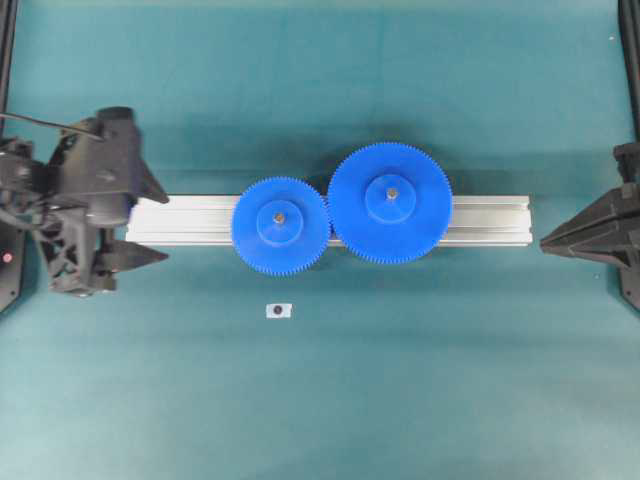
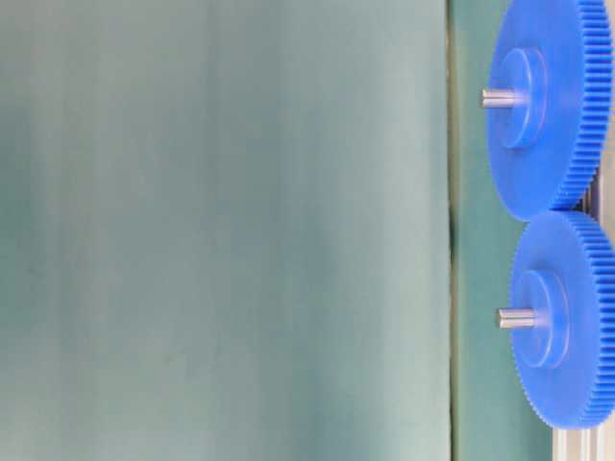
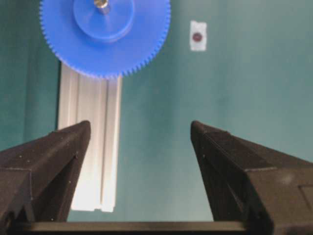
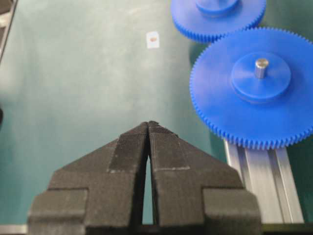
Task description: Insert the small gear onto the shaft.
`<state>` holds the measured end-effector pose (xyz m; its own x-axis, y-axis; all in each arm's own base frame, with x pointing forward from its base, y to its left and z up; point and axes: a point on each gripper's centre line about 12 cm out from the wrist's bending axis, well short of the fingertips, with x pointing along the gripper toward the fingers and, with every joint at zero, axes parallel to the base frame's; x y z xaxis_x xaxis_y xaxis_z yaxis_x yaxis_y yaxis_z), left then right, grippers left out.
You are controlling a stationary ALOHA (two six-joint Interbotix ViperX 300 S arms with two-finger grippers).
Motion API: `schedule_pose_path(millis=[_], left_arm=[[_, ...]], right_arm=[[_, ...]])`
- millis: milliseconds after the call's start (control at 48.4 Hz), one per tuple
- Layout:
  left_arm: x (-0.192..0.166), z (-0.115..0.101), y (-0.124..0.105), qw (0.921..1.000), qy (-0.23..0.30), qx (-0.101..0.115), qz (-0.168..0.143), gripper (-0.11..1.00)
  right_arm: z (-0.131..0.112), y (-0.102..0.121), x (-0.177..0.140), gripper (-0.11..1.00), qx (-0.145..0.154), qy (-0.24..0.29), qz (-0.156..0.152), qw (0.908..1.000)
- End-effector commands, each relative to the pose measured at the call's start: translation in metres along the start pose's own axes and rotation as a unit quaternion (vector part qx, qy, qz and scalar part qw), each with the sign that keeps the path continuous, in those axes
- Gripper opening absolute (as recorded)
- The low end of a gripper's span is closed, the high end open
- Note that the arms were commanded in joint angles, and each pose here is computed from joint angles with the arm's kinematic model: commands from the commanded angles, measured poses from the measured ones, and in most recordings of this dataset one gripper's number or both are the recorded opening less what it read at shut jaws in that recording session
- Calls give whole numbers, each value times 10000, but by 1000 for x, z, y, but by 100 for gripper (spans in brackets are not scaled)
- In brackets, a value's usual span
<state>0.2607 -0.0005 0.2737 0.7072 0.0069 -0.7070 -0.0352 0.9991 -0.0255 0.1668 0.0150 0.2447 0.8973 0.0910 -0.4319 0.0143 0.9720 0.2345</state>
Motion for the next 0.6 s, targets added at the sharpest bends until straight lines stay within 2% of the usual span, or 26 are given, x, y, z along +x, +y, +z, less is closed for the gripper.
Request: schedule_pose_path(millis=[0, 124, 372, 578], left_arm=[[-9, 3, -3, 9996, -274, 11, -51, 81], [-15, 3, -3, 9990, -435, 7, -67, 81], [-16, 0, -3, 9991, -427, 27, -72, 81], [-15, -2, -3, 9989, -457, 28, -75, 81]], right_arm=[[4, 0, -1, 6, 44, -79, 0, 10000], [4, 0, -1, 6, 33, -89, -7, 10000], [3, -1, -1, 6, 46, -104, -33, 9999], [4, -3, -6, 6, 50, -361, -19, 9993]])
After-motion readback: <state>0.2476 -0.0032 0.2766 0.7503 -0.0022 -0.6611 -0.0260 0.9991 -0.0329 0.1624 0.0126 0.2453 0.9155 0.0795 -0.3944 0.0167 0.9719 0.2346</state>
